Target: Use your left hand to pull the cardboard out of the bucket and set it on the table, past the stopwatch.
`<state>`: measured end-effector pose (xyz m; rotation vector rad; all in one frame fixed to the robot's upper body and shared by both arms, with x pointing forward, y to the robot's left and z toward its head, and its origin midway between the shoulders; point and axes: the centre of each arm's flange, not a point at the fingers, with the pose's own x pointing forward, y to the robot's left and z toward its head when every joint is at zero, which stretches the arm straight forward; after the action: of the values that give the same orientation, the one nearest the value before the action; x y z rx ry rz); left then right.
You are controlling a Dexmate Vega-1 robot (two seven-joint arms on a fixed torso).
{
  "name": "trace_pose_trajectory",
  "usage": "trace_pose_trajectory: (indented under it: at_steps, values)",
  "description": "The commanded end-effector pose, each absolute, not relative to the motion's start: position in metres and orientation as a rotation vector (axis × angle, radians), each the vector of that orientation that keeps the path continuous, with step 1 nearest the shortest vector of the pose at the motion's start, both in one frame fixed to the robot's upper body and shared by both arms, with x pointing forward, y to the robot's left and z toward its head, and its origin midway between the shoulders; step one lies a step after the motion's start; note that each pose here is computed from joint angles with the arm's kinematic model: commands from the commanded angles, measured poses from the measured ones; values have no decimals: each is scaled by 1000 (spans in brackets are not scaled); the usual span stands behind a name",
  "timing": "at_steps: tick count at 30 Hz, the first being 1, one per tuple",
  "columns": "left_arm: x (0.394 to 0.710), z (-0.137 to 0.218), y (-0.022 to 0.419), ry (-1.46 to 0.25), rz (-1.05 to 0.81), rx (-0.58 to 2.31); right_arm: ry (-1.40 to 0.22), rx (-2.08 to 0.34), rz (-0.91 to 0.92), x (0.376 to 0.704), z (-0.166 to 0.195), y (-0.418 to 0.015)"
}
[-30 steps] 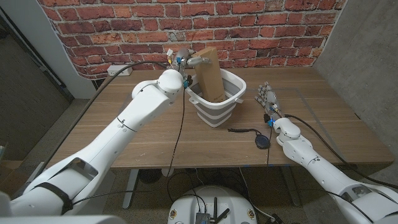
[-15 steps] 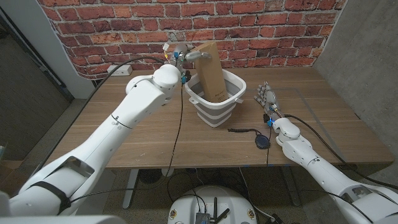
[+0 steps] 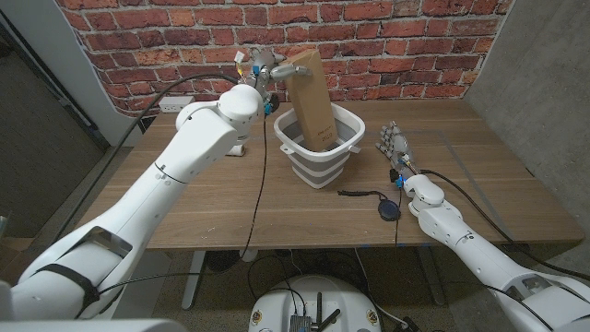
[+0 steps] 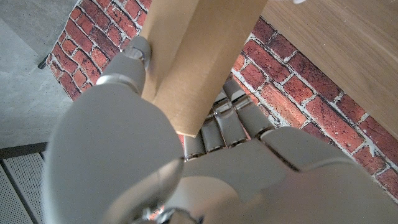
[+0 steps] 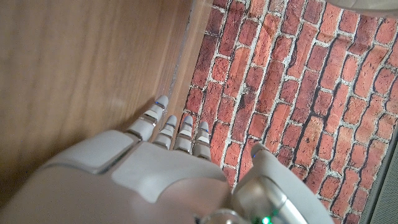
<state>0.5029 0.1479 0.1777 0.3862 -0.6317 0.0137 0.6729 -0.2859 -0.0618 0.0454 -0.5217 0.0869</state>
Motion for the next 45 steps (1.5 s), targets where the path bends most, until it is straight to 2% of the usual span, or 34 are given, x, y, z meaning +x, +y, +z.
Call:
trace_pose_trajectory:
  at_steps: [1,18,32,45]
  values:
    - [490,195,158,-641,5,370,-513,39,97,676,-60,-282]
    - [485,198,184,-621,-24,204,-503,32,102,678,-60,-278]
    - [466,206,211,-655,50,126,-492,25,120,683,-57,-273]
    - [465,188,233,-616,27,-50,-484,18,123,681,-59,-272]
